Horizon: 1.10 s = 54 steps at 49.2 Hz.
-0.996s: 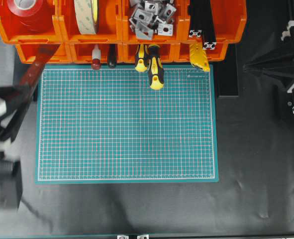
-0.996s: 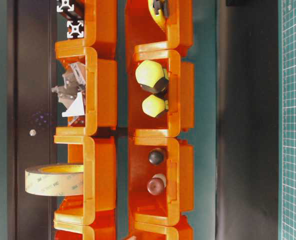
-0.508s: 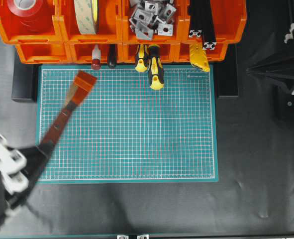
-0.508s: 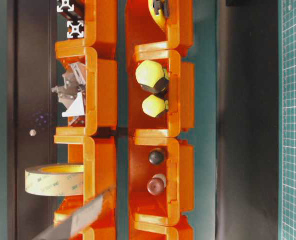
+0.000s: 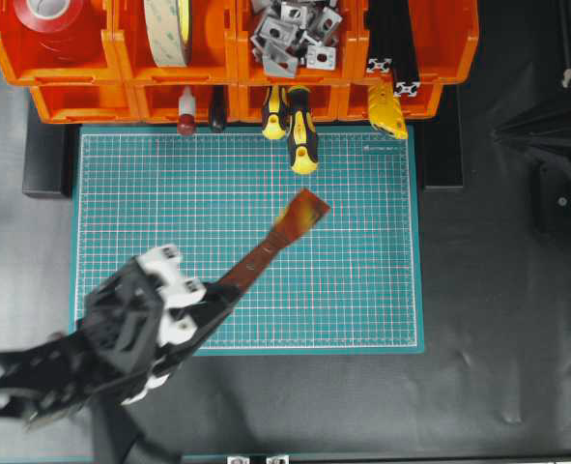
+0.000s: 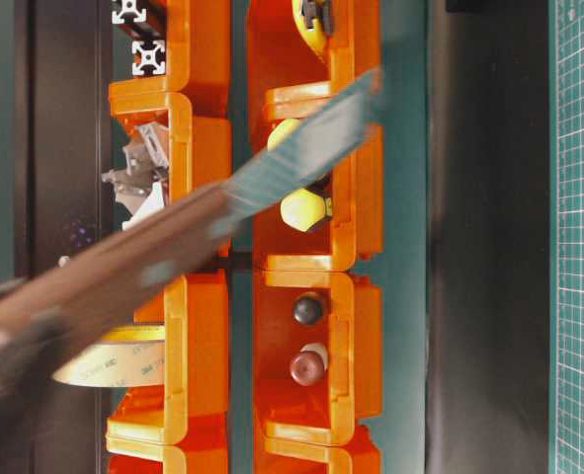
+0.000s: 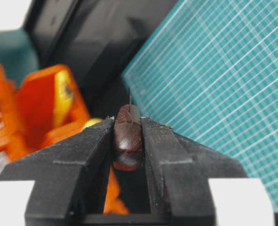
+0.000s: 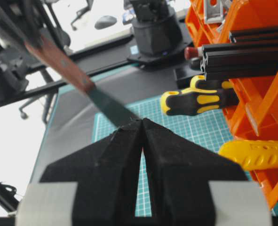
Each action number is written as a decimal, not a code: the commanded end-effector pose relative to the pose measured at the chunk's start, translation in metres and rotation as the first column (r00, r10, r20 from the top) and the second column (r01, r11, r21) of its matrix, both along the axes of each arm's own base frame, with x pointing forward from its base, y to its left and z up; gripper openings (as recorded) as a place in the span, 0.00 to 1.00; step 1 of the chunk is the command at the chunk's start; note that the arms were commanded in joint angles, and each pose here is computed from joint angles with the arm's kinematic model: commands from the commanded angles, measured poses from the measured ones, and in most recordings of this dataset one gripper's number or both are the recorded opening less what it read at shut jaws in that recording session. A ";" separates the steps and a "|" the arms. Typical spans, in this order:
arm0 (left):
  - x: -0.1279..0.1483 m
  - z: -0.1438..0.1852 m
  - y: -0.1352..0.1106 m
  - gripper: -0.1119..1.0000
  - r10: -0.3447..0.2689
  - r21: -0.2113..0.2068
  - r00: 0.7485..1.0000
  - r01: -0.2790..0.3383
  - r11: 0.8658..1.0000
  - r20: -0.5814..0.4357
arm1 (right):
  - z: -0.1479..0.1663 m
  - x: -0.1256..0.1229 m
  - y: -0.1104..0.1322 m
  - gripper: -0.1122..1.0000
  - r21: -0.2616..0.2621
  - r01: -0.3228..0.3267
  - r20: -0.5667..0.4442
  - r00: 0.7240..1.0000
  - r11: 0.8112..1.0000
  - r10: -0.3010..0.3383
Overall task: Pick scraper from container rack with left arm.
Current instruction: 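Pull the scraper out of the rack with the left gripper, then swing the held scraper over the mat toward the right gripper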
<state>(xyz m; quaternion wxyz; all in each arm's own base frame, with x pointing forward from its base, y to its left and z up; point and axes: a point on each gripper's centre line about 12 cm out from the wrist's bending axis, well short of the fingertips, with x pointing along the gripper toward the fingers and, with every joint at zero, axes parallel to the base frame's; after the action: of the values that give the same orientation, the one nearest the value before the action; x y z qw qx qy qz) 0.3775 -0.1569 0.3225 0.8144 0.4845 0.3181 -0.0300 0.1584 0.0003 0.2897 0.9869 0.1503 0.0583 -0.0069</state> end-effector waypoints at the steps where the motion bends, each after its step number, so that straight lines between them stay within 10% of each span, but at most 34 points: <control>1: 0.007 -0.010 0.014 0.28 -0.012 -0.045 1.000 0.013 0.999 0.025 | 0.015 -0.001 0.000 0.09 0.006 -0.002 0.023 1.000 1.000 0.002; 18: 0.015 -0.050 0.045 0.28 0.016 -0.160 1.000 -0.013 0.987 0.015 | 0.033 -0.010 0.001 0.09 0.027 -0.004 0.060 0.998 1.000 0.002; 54: 0.027 -0.078 0.070 0.28 0.057 -0.151 0.998 -0.062 0.987 -0.034 | 0.028 -0.011 0.001 0.09 0.028 -0.004 0.017 1.000 1.000 0.004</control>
<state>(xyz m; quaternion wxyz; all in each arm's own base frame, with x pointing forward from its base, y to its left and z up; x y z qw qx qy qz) 0.4016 -0.0854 0.2304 0.8354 0.4137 0.3596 -0.0411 0.1470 0.0012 0.3055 0.9847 0.1627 0.0617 -0.0047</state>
